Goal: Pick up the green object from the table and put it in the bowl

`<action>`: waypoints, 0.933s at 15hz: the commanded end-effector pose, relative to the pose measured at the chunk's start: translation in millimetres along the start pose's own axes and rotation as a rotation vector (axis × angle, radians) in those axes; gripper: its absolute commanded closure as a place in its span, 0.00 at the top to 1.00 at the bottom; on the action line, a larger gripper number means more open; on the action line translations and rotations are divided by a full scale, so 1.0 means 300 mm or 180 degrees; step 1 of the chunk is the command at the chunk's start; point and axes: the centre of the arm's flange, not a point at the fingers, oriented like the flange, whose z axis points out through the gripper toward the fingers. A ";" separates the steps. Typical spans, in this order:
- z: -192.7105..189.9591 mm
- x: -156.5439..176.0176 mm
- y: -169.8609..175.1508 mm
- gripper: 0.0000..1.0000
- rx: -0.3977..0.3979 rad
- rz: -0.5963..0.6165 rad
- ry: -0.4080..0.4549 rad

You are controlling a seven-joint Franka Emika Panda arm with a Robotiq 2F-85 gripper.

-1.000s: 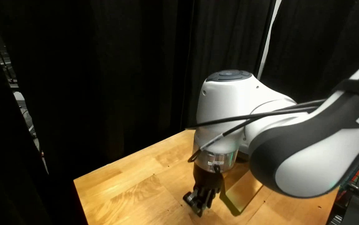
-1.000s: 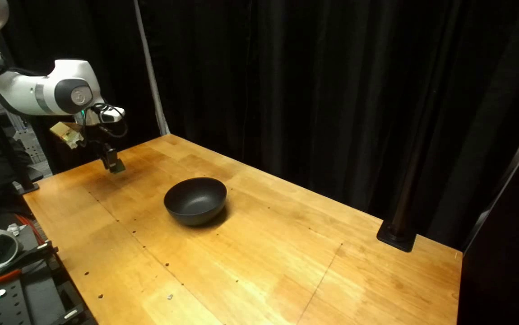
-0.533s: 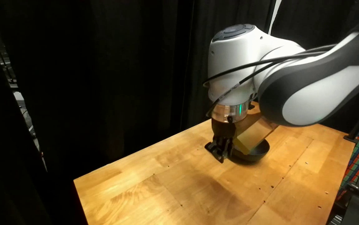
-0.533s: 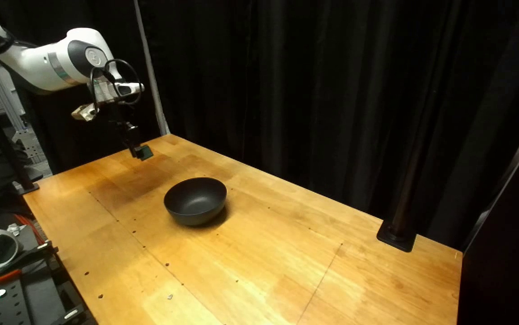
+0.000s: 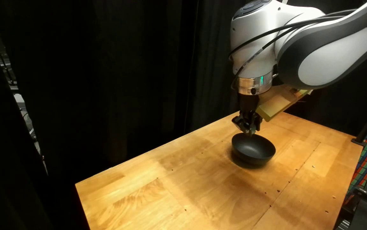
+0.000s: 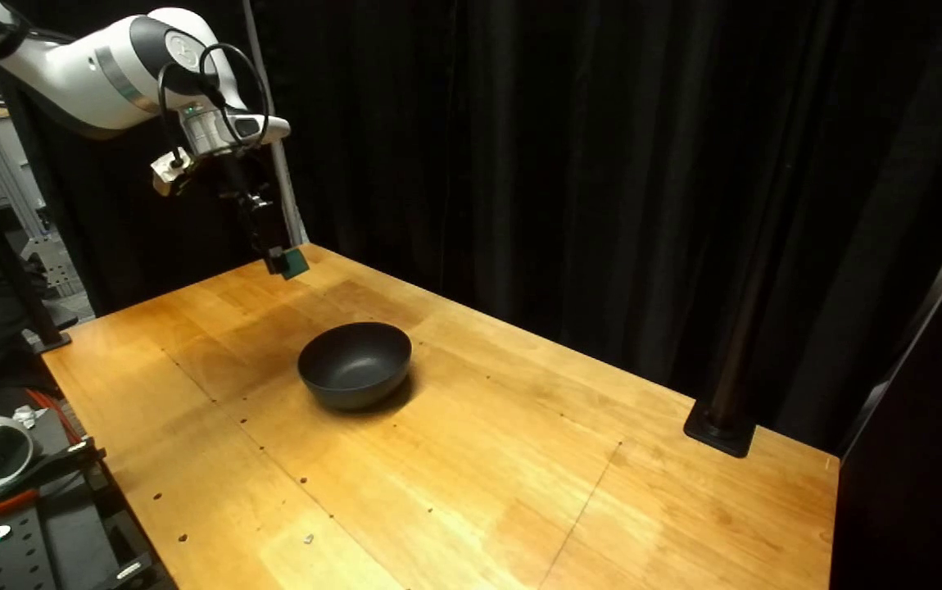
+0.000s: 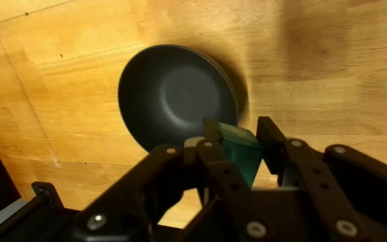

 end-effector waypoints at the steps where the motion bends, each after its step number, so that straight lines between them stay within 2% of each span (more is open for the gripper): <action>1: 0.002 -0.013 0.056 0.60 -0.0134 0.0200 0.0022; 6: -0.041 -0.049 0.043 0.96 -0.0235 0.0336 0.0312; 7: -0.052 -0.060 0.035 1.00 -0.0225 0.0351 0.0346; 8: -0.070 -0.078 0.024 1.00 -0.0137 0.0346 0.0354; 11: -0.145 -0.114 -0.010 1.00 0.0347 0.0268 0.0248; 14: -0.230 -0.120 -0.015 1.00 0.0669 0.0253 0.0052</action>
